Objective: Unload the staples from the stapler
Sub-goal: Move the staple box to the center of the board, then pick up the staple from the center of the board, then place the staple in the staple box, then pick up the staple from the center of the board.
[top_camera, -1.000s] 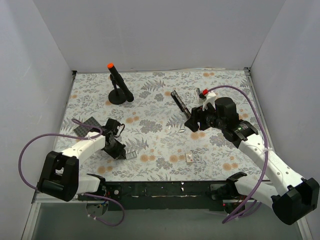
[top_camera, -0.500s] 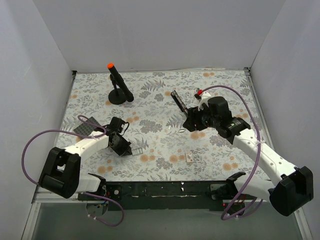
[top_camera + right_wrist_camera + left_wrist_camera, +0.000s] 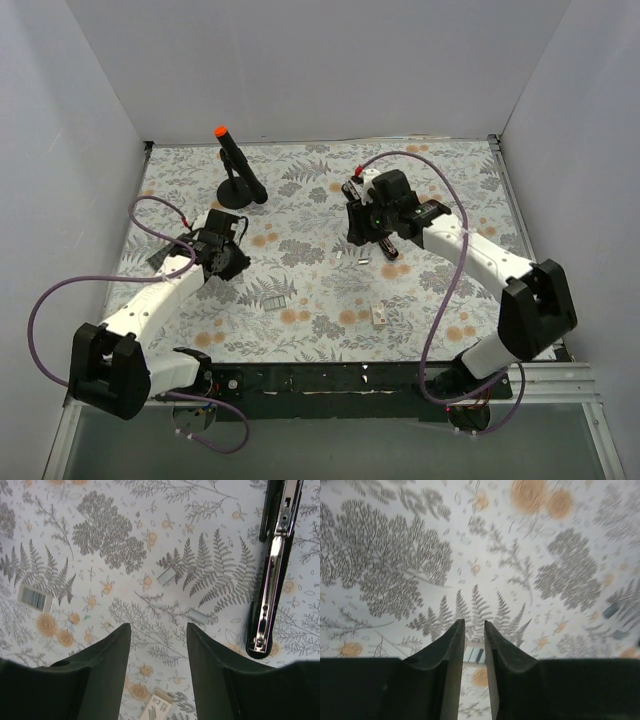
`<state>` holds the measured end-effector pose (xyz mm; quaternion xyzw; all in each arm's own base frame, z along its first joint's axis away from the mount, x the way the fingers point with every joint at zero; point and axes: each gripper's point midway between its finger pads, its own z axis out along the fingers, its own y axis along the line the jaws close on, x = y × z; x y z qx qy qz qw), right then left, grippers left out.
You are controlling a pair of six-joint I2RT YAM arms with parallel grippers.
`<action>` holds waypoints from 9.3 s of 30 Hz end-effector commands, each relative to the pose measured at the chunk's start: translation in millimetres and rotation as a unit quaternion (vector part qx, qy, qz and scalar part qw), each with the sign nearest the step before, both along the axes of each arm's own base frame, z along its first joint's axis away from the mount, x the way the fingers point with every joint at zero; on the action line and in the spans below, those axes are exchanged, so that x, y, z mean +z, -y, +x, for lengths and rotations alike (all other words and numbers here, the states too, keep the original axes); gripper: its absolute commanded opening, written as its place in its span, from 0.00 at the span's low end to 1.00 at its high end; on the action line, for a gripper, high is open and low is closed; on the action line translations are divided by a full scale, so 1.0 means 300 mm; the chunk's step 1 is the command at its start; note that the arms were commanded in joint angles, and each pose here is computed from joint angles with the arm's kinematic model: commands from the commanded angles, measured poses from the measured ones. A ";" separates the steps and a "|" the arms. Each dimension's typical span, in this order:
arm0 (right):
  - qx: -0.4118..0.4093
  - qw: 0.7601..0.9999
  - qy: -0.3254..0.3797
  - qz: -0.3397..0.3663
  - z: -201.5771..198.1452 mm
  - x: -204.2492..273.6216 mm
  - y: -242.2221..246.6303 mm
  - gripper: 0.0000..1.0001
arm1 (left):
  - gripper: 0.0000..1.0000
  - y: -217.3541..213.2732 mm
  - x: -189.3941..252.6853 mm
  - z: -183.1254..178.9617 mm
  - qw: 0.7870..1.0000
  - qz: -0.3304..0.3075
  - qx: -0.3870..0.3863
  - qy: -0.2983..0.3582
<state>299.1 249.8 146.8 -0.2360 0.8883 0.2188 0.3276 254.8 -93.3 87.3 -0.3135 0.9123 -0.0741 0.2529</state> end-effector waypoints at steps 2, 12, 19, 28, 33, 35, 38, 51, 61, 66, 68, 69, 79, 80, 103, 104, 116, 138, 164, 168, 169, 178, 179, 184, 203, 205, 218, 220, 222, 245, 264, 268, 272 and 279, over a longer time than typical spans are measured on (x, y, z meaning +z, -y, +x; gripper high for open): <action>-0.067 0.997 -0.046 0.008 0.086 0.037 -0.085 0.52 | 0.52 -0.099 0.081 0.145 0.996 0.036 -0.044 0.064; -0.146 0.981 -0.090 -0.087 0.089 -0.151 -0.083 0.53 | 0.98 -0.027 0.106 0.099 0.977 -0.022 -0.147 0.153; -0.107 0.987 -0.086 -0.085 0.100 -0.208 -0.192 0.50 | 0.98 -0.053 0.111 0.106 0.980 -0.010 -0.122 0.156; 0.186 0.971 0.064 -0.133 0.113 -0.167 -0.237 0.64 | 0.98 -0.053 0.137 0.098 0.978 -0.010 -0.122 0.171; 0.253 0.951 0.059 -0.169 0.109 -0.230 -0.204 0.59 | 0.98 -0.049 0.138 0.098 0.977 -0.007 -0.128 0.171; 0.270 0.948 0.045 -0.159 0.104 -0.251 -0.203 0.57 | 0.98 -0.049 0.140 0.099 0.977 -0.006 -0.130 0.172; 0.287 0.944 0.040 -0.155 0.110 -0.266 -0.198 0.57 | 0.98 -0.047 0.145 0.097 0.976 -0.006 -0.132 0.175; 0.305 0.939 0.032 -0.159 0.107 -0.328 -0.173 0.57 | 0.98 -0.062 0.135 0.101 0.977 0.007 -0.124 0.172; 0.308 0.937 0.015 -0.166 0.102 -0.376 -0.168 0.55 | 0.98 -0.068 0.142 0.100 0.977 0.010 -0.120 0.175; 0.305 0.935 0.002 -0.179 0.103 -0.416 -0.156 0.53 | 0.98 -0.070 0.148 0.100 0.977 0.010 -0.118 0.180; 0.305 0.935 0.002 -0.180 0.101 -0.418 -0.153 0.51 | 0.98 -0.068 0.144 0.099 0.977 0.009 -0.119 0.177; 0.305 0.935 0.003 -0.179 0.099 -0.417 -0.153 0.49 | 0.98 -0.069 0.143 0.099 0.977 0.009 -0.119 0.176; 0.308 0.938 0.012 -0.161 0.080 -0.387 -0.159 0.38 | 0.98 -0.064 0.139 0.099 0.978 0.007 -0.119 0.174; 0.307 0.938 0.012 -0.159 0.080 -0.384 -0.159 0.37 | 0.98 -0.064 0.140 0.099 0.977 0.007 -0.119 0.174; 0.356 0.925 0.074 -0.114 -0.050 -0.194 -0.323 0.28 | 0.98 -0.108 0.069 0.090 0.992 0.001 -0.029 0.119; 0.362 0.922 0.079 -0.111 -0.065 -0.187 -0.341 0.28 | 0.98 -0.107 0.065 0.089 0.993 0.000 -0.028 0.115; 0.448 0.883 0.134 -0.031 -0.290 -0.102 -0.608 0.28 | 0.98 -0.119 -0.092 0.040 0.992 -0.119 0.027 -0.014; 0.516 0.845 0.137 -0.026 -0.423 -0.198 -0.738 0.29 | 0.98 -0.228 -0.078 0.073 0.991 -0.106 0.082 0.010; 0.513 0.849 0.115 -0.058 -0.416 -0.289 -0.758 0.29 | 0.98 -0.236 -0.061 0.074 0.991 -0.100 0.085 0.021; 0.511 0.850 0.113 -0.058 -0.418 -0.295 -0.762 0.30 | 0.98 -0.235 -0.061 0.074 0.991 -0.101 0.086 0.021; 0.511 0.850 0.111 -0.058 -0.421 -0.298 -0.764 0.30 | 0.98 -0.236 -0.061 0.073 0.991 -0.101 0.086 0.020; 0.504 0.853 0.115 -0.066 -0.408 -0.304 -0.765 0.31 | 0.98 -0.235 -0.058 0.073 0.991 -0.102 0.086 0.022; 0.503 0.854 0.114 -0.068 -0.408 -0.306 -0.762 0.31 | 0.98 -0.234 -0.059 0.071 0.991 -0.102 0.085 0.021; 0.502 0.854 0.113 -0.071 -0.408 -0.309 -0.759 0.33 | 0.98 -0.234 -0.058 0.073 0.991 -0.103 0.085 0.023; 0.495 0.858 0.119 -0.069 -0.402 -0.288 -0.762 0.45 | 0.98 -0.232 -0.055 0.074 0.991 -0.105 0.084 0.024; 0.492 0.860 0.121 -0.061 -0.404 -0.265 -0.769 0.45 | 0.98 -0.231 -0.057 0.074 0.991 -0.105 0.083 0.024; 0.308 0.945 0.110 0.015 -0.301 -0.037 -0.690 0.47 | 0.98 -0.161 0.017 0.090 0.988 -0.129 0.013 0.080; 0.251 0.962 0.106 0.001 -0.243 -0.022 -0.604 0.47 | 0.98 -0.134 0.036 0.094 0.986 -0.138 -0.011 0.095; 0.148 0.983 0.097 -0.041 -0.145 -0.025 -0.472 0.47 | 0.98 -0.108 0.050 0.088 0.983 -0.144 -0.031 0.106; -0.087 0.981 -0.084 -0.150 0.056 -0.283 0.022 0.55 | 0.91 -0.015 0.125 0.078 0.965 -0.176 -0.104 0.165; 0.103 0.978 0.020 -0.179 0.111 -0.233 0.012 0.52 | 0.89 -0.005 0.123 0.082 0.963 -0.182 -0.114 0.164; 0.174 0.970 0.070 -0.156 0.139 -0.212 0.045 0.48 | 0.89 -0.003 0.127 0.079 0.962 -0.184 -0.114 0.167; 0.283 0.949 0.110 -0.087 0.111 -0.173 0.034 0.48 | 0.89 0.027 0.127 0.066 0.960 -0.186 -0.129 0.165; 0.385 0.905 0.139 -0.112 0.076 -0.228 0.063 0.48 | 0.89 0.031 0.131 0.067 0.959 -0.185 -0.131 0.169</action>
